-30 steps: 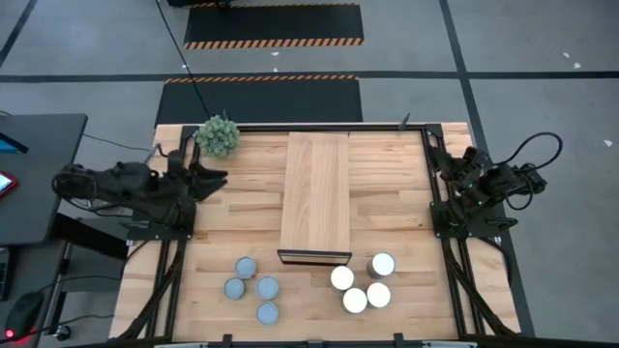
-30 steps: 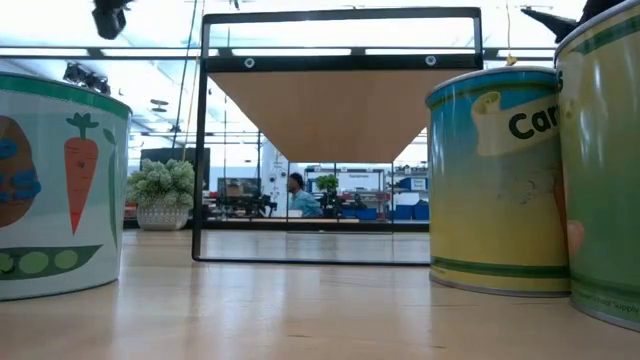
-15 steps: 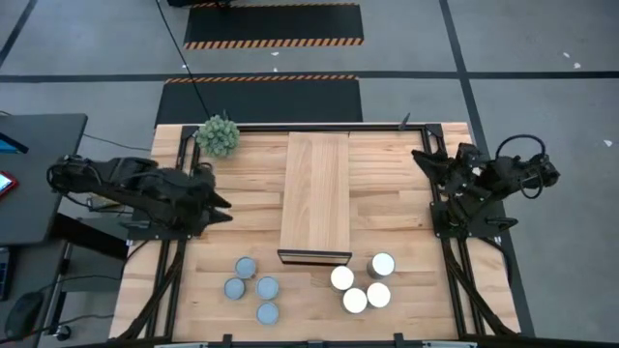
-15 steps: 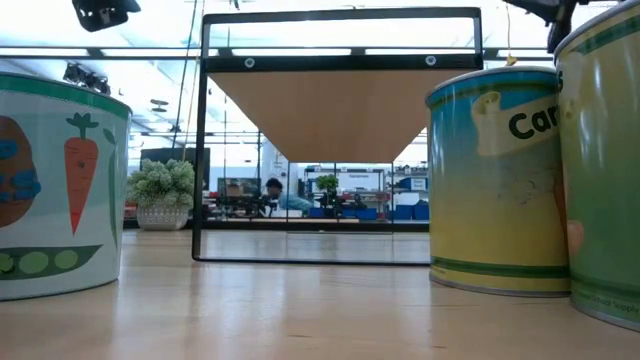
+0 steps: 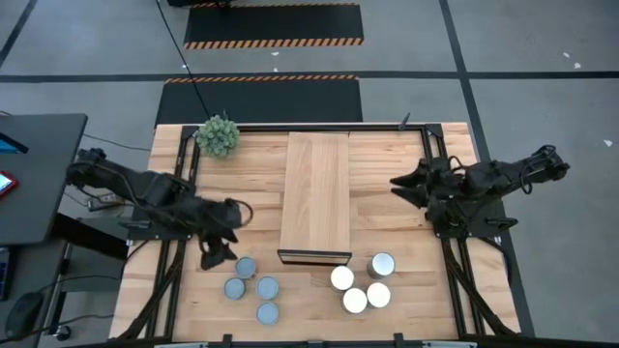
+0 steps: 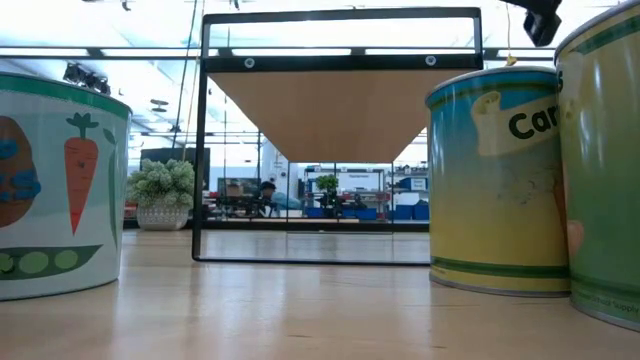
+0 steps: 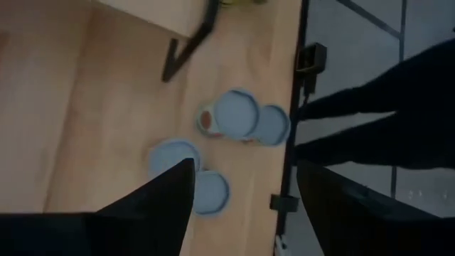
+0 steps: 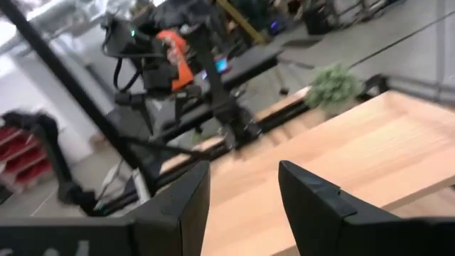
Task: Pick and place cans onto a shelf
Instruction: Put the small canned diced tomatoes on the shelf
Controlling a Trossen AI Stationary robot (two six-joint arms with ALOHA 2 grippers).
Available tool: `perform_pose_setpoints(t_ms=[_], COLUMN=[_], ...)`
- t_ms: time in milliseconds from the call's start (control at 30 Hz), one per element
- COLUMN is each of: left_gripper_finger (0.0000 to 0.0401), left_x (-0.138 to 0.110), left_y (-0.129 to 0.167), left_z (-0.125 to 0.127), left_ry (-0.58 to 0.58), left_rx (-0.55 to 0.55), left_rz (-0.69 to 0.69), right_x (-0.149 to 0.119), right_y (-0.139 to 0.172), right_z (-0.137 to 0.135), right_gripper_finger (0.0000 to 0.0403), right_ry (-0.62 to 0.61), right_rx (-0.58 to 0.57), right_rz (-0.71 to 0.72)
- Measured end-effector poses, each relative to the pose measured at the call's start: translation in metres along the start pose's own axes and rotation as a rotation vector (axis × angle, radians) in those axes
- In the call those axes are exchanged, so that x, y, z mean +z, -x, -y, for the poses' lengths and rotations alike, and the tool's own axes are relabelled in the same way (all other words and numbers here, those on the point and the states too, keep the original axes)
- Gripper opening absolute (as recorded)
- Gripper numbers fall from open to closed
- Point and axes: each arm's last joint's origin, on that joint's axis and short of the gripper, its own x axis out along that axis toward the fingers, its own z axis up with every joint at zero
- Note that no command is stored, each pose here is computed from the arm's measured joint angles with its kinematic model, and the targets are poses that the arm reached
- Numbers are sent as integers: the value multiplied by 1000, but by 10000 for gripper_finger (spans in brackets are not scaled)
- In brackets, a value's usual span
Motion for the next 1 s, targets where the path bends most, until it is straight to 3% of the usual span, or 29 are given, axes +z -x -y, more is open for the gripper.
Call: perform_pose_setpoints(t_ms=[367,633,833,1000], left_gripper_finger=[254,254,254,254], left_x=[0,-11,-15,-26], left_y=[-34,-72,-88,-99], left_z=[42,35,28,5], left_ry=[30,36,21,53], left_rx=[41,265,338,412], left_rz=[-150,-361,-402,-460], right_x=[-1,-5,-8,-9], right_y=[-21,-35,-34,-33], right_z=[-18,-26,-29,-29], right_gripper_finger=[175,175,179,179], right_ry=[65,125,123,125], right_rx=[96,66,84,85], right_rz=[-195,-269,-291,-291])
